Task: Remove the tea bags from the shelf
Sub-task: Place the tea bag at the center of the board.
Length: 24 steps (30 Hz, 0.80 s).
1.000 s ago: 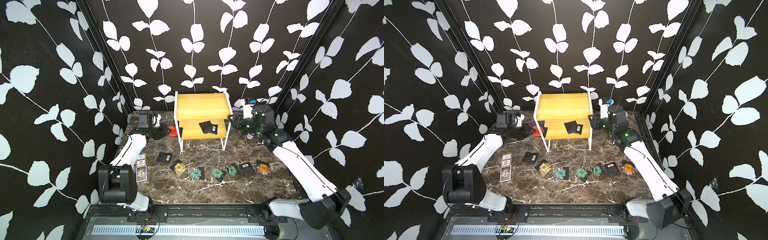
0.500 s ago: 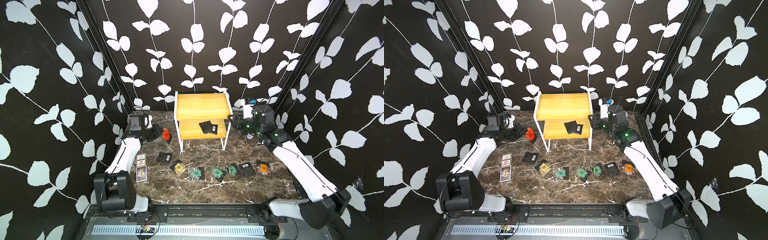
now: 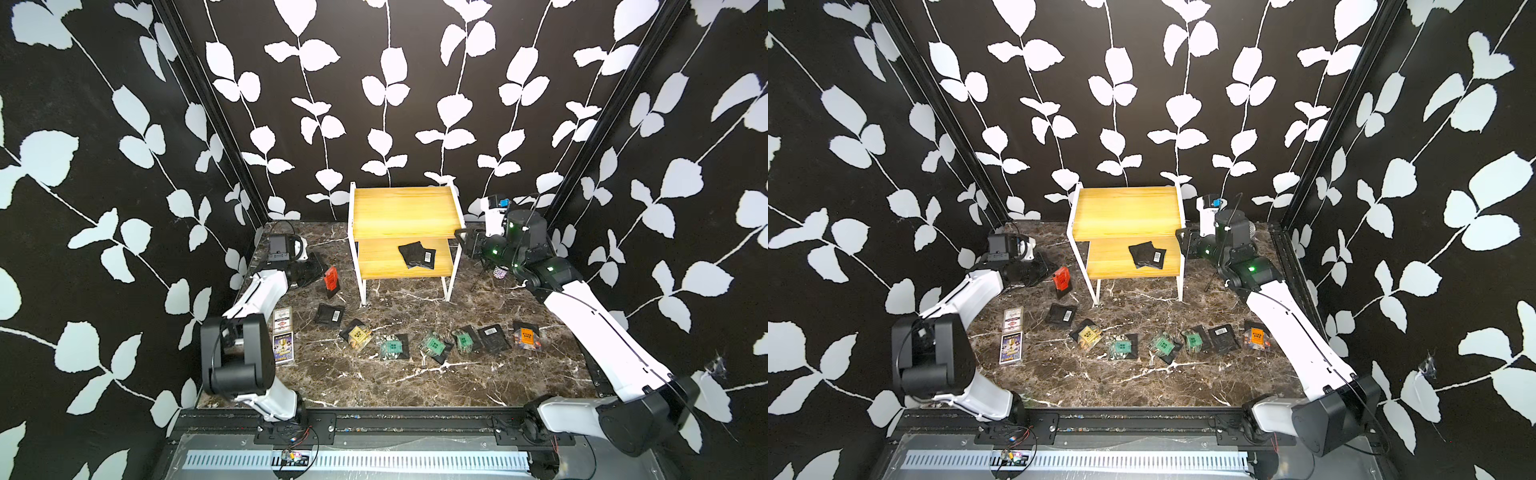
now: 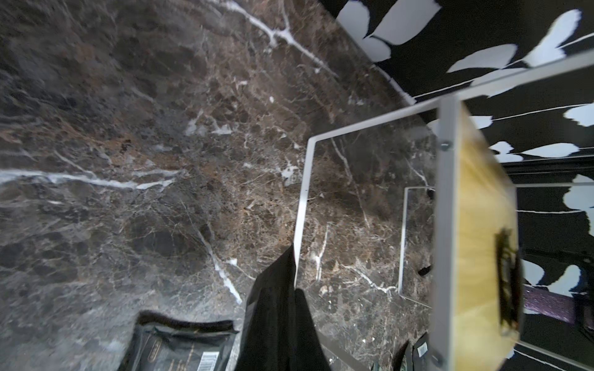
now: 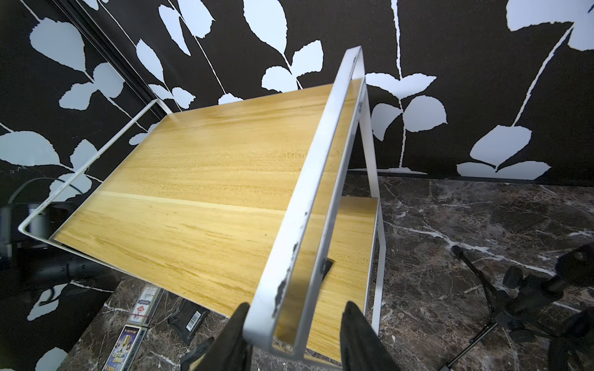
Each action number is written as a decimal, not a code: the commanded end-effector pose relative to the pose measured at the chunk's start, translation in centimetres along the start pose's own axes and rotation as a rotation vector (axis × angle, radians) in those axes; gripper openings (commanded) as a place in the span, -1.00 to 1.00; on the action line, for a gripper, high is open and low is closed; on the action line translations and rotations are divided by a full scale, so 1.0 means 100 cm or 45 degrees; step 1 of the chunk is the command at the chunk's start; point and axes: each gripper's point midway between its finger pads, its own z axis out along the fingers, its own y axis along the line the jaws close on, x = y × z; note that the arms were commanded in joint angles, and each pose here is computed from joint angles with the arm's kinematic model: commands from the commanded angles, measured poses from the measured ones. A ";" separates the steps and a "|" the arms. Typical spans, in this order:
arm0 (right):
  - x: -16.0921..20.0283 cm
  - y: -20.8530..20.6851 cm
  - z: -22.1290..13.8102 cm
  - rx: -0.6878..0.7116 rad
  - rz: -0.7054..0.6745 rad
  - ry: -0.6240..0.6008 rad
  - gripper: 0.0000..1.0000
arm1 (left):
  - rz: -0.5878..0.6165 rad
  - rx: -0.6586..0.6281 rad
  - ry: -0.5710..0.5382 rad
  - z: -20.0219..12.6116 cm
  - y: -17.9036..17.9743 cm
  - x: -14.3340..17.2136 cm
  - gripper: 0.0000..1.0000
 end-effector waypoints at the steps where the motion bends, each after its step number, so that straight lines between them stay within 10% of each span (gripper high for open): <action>1: 0.001 -0.004 0.003 0.017 -0.013 -0.017 -0.11 | 0.039 0.004 -0.054 0.002 -0.001 -0.016 -1.00; 24: 0.002 -0.008 0.005 0.039 -0.007 -0.006 -0.11 | 0.025 -0.041 -0.066 0.032 0.029 -0.045 -1.00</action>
